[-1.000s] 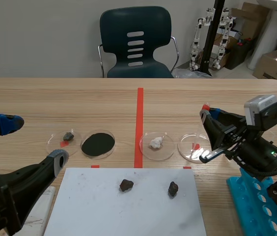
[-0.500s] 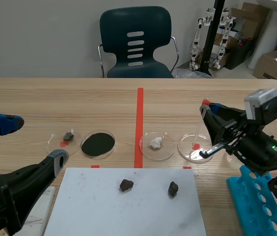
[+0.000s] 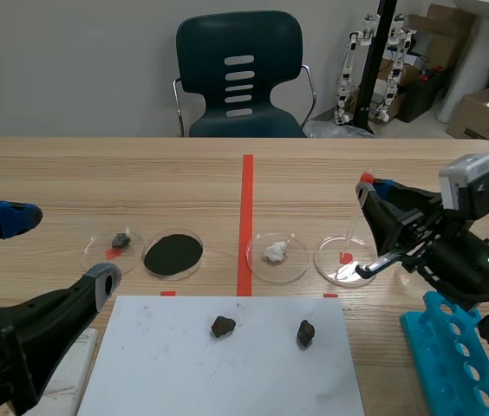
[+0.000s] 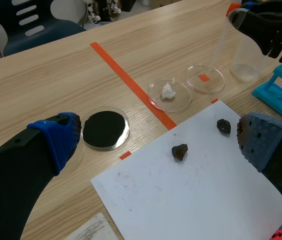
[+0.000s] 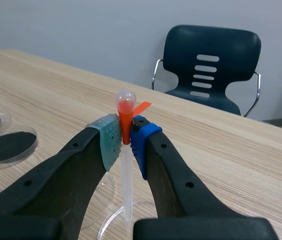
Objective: Draw acid from the petri dish
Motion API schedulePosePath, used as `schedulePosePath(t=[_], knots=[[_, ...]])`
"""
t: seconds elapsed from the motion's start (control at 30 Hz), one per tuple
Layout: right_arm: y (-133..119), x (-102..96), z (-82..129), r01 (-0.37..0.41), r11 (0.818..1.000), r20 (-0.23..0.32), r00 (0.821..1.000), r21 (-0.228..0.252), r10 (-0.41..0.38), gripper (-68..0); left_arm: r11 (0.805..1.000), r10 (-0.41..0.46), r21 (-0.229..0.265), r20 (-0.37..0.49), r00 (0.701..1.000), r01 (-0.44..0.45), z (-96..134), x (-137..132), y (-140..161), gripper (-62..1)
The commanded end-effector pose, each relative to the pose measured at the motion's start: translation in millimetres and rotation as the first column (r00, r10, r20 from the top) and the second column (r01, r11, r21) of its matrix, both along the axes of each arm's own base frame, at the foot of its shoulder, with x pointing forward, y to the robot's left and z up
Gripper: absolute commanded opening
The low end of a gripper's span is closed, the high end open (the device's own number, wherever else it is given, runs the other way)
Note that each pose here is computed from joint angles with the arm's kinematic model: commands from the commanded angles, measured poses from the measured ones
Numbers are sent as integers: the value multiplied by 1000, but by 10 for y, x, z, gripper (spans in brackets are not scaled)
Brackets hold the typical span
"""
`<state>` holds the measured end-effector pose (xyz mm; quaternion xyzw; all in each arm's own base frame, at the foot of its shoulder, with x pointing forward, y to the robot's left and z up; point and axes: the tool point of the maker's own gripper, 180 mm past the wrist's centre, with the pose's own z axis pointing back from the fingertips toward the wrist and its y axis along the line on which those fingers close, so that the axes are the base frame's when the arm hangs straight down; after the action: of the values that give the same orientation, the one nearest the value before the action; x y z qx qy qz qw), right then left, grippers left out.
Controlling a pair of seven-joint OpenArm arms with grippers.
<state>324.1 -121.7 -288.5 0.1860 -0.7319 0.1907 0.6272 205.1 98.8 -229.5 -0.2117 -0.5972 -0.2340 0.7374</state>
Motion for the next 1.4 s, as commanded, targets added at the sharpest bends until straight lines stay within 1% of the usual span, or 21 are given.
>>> schedulePosePath(t=[0.0, 0.07, 0.13, 0.2, 0.33, 0.5, 0.6, 0.7, 0.8, 0.9, 1.03, 1.17, 1.37], knots=[[-64, 12, 237, 3, 1000, 62, 998, -1, -3, -605, 1000, 1, -16, 29, 1000, -1, 98, 23, -11, 14], [-66, -31, 316, 8, 1000, 69, 998, -6, -8, -605, 1000, 2, -16, 29, 1000, -1, 97, 23, -11, 14], [-81, -81, 398, 16, 1000, 78, 997, -20, -15, -605, 1000, 1, -16, 29, 1000, -1, 98, 23, -11, 14], [-92, -157, 510, 22, 999, 98, 995, -25, -19, -605, 1000, 2, -17, 29, 1000, -1, 98, 23, -11, 14], [-59, -338, 740, 17, 999, 138, 990, -44, -10, -605, 1000, 2, -17, 29, 1000, -1, 98, 23, -11, 14], [66, -626, 1018, -15, 998, 184, 983, -56, 25, -605, 1000, 2, -17, 29, 1000, -1, 98, 23, -11, 14], [168, -814, 1128, -44, 998, 189, 981, -55, 53, -605, 1000, 2, -17, 29, 1000, -1, 98, 23, -11, 14], [283, -1006, 1198, -77, 996, 177, 981, -46, 84, -605, 1000, 2, -17, 29, 1000, -1, 98, 23, -11, 14], [380, -1182, 1246, -104, 994, 156, 982, -37, 108, -605, 1000, 2, -17, 29, 1000, -1, 98, 23, -11, 14], [450, -1326, 1261, -114, 993, 129, 985, -26, 116, -605, 1000, 2, -17, 29, 1000, -1, 98, 23, -11, 14], [536, -1494, 1212, -115, 992, 100, 988, -42, 119, -605, 1000, 2, -17, 29, 1000, -1, 98, 23, -11, 14], [616, -1623, 1139, -126, 990, 84, 988, -64, 131, -605, 1000, 1, -16, 29, 1000, -1, 98, 23, -11, 14], [728, -1802, 1085, -182, 981, 61, 981, -62, 185, -605, 1000, 1, -16, 29, 1000, -1, 98, 23, -11, 14]])
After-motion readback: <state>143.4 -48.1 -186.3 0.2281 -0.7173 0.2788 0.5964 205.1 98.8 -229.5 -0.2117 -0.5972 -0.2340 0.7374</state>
